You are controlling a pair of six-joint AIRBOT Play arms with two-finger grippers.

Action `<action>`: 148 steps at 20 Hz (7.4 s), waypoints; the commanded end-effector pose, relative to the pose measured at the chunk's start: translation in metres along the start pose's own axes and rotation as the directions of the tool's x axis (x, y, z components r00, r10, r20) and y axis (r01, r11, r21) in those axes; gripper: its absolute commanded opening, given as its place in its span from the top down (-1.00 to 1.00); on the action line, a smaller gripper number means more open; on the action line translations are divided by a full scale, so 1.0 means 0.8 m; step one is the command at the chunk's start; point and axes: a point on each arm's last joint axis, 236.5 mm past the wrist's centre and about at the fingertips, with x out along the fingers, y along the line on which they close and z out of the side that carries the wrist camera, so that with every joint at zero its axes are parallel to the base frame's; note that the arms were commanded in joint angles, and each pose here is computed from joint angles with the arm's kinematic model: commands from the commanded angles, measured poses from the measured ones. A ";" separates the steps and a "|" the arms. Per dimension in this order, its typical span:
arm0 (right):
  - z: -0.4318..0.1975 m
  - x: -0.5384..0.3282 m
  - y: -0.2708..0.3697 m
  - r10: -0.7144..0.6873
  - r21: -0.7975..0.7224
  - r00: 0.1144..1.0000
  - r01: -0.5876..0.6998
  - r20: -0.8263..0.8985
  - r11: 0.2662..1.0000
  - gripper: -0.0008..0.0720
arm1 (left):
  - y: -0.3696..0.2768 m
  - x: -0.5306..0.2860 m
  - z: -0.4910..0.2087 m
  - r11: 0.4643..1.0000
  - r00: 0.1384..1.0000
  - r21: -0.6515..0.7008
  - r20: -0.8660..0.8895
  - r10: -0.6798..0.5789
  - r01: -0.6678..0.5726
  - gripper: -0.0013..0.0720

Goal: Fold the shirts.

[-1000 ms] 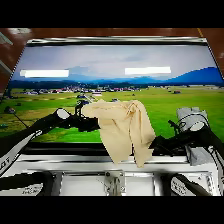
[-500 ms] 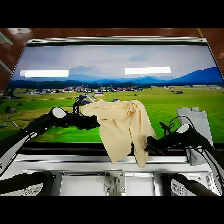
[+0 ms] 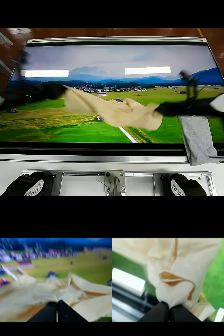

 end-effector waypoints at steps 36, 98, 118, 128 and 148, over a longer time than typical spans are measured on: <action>0.056 0.242 -0.199 -0.176 0.575 0.983 0.170 -0.045 0.800 0.80 | 0.273 0.108 -0.112 0.905 0.882 -0.254 -0.419 0.214 -0.340 0.88; 0.197 -0.423 0.074 -0.232 -0.006 0.485 0.439 0.843 0.898 0.80 | -0.199 -0.420 0.222 0.841 0.642 0.353 0.767 -0.008 -0.410 0.88; -0.013 -0.303 -0.053 -0.585 0.133 0.803 0.571 0.112 0.810 0.80 | -0.004 -0.318 0.010 0.831 0.850 0.182 0.086 0.520 -0.526 0.88; 0.085 0.065 -0.211 -0.416 0.081 0.909 0.415 0.001 0.906 0.80 | 0.229 -0.022 -0.009 0.909 0.896 0.005 -0.165 0.412 -0.417 0.88; 0.070 0.212 -0.264 -0.384 0.281 0.923 0.377 -0.032 0.882 0.80 | 0.322 0.146 -0.143 0.911 0.841 -0.122 -0.448 0.304 -0.394 0.88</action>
